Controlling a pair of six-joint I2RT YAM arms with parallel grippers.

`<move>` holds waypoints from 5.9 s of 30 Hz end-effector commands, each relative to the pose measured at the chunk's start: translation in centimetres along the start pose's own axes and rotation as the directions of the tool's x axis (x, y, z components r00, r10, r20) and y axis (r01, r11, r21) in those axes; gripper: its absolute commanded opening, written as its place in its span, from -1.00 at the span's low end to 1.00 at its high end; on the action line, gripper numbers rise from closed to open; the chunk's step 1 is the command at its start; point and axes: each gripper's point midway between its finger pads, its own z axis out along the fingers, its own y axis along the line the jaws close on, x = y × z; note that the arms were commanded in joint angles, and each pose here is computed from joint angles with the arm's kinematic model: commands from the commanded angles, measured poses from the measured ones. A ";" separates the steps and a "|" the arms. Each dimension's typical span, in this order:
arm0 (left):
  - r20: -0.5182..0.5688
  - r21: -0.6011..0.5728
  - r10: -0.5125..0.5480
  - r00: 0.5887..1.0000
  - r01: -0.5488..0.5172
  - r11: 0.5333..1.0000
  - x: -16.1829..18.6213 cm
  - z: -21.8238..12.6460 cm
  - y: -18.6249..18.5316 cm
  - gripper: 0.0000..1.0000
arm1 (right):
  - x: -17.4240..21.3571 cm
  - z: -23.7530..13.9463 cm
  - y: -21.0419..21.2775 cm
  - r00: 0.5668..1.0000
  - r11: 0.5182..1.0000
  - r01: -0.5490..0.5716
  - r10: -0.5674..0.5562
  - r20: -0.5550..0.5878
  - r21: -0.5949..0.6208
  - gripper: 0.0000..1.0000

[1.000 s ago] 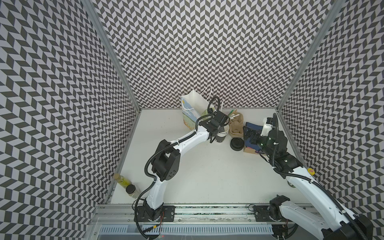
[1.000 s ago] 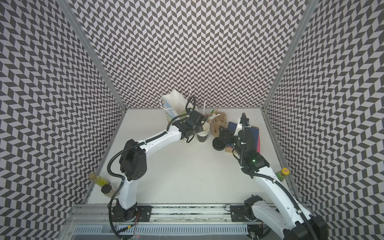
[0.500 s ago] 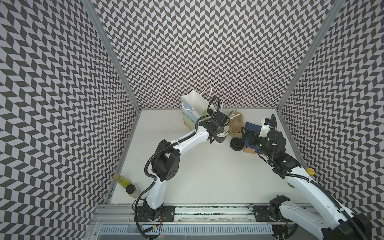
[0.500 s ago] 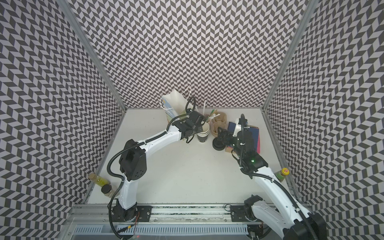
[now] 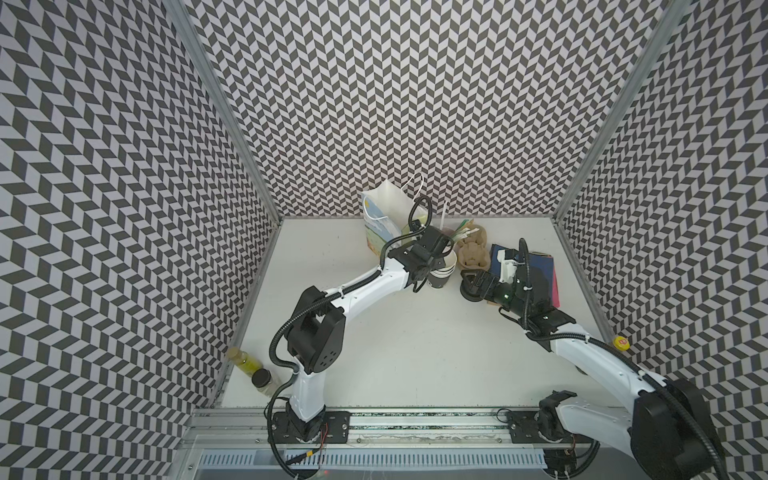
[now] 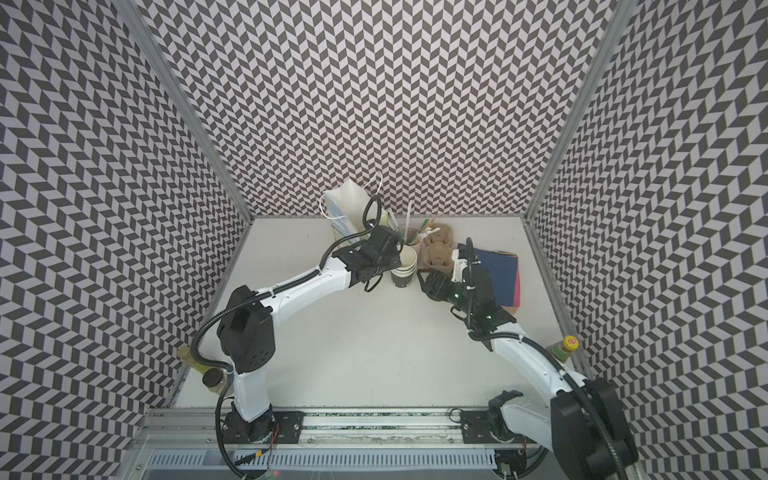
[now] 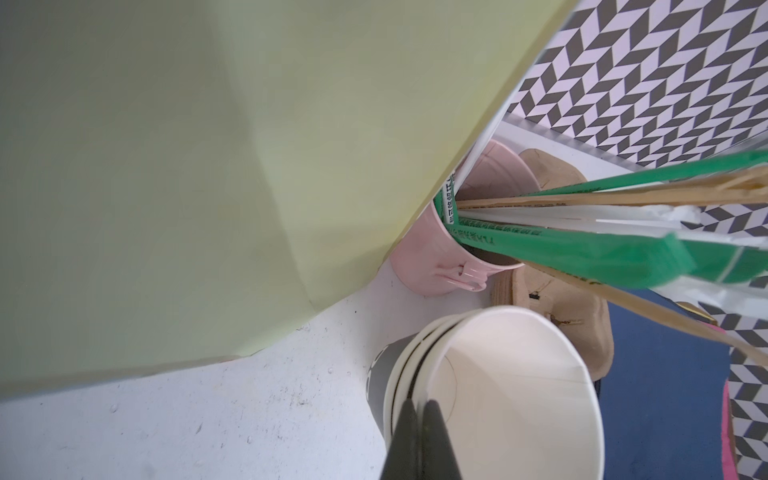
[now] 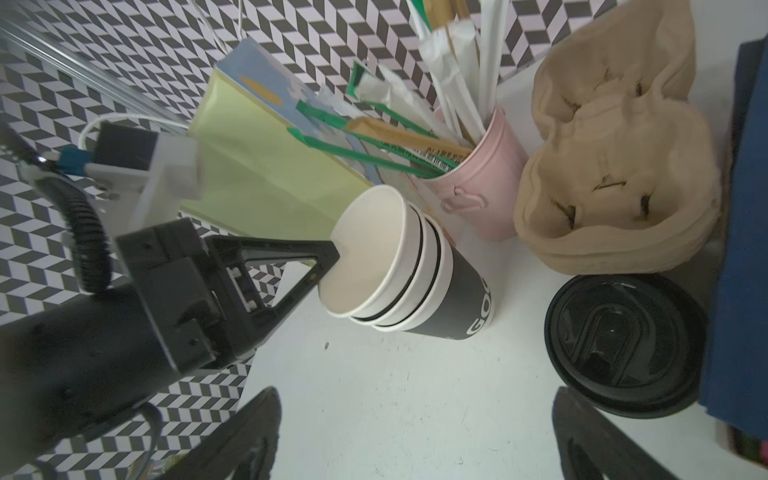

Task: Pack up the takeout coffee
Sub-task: 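Close the left gripper on the top cup rim while the right approaches lids, then lift the paper cup with the left gripper and set it down nearer the robot, then lower the right gripper onto the black lid stack and grasp the top lid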

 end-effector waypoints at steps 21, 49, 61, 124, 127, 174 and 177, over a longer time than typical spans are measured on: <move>0.035 0.144 -0.103 0.994 0.097 0.985 -0.7 -1.8 -1.2 -1.00 | 0.8 4.3 -0.9 0.981 0.973 -0.192 0.186 -0.052 -0.132 0.95; 0.025 0.096 -0.096 0.995 0.094 0.991 -0.1 -1.1 0.3 -1.00 | 1.0 5.0 -1.2 0.982 0.971 -0.189 0.183 -0.049 -0.146 0.94; 0.175 0.161 -0.095 0.980 0.067 0.985 -6.2 -7.0 -1.8 -1.00 | 0.4 5.2 -0.8 0.988 0.978 -0.156 0.152 -0.041 -0.141 0.94; -0.070 0.090 0.136 0.988 -0.129 0.988 16.9 -12.4 8.3 -1.00 | -1.5 5.4 -8.4 0.956 0.701 0.290 -0.174 -0.238 0.651 0.70; -0.069 0.090 0.139 0.988 -0.132 0.987 17.0 -12.3 8.2 -1.00 | -2.0 5.0 -7.4 0.953 0.689 0.301 -0.199 -0.228 0.659 0.71; 0.090 0.050 0.125 0.988 -0.129 0.990 11.4 -16.4 9.2 -0.09 | 1.9 8.0 -12.8 0.938 0.659 0.317 -0.113 -0.327 0.682 0.57; 0.095 0.046 0.126 0.987 -0.131 0.990 11.3 -16.5 9.3 -0.09 | 1.8 7.9 -12.7 0.939 0.661 0.316 -0.114 -0.325 0.680 0.52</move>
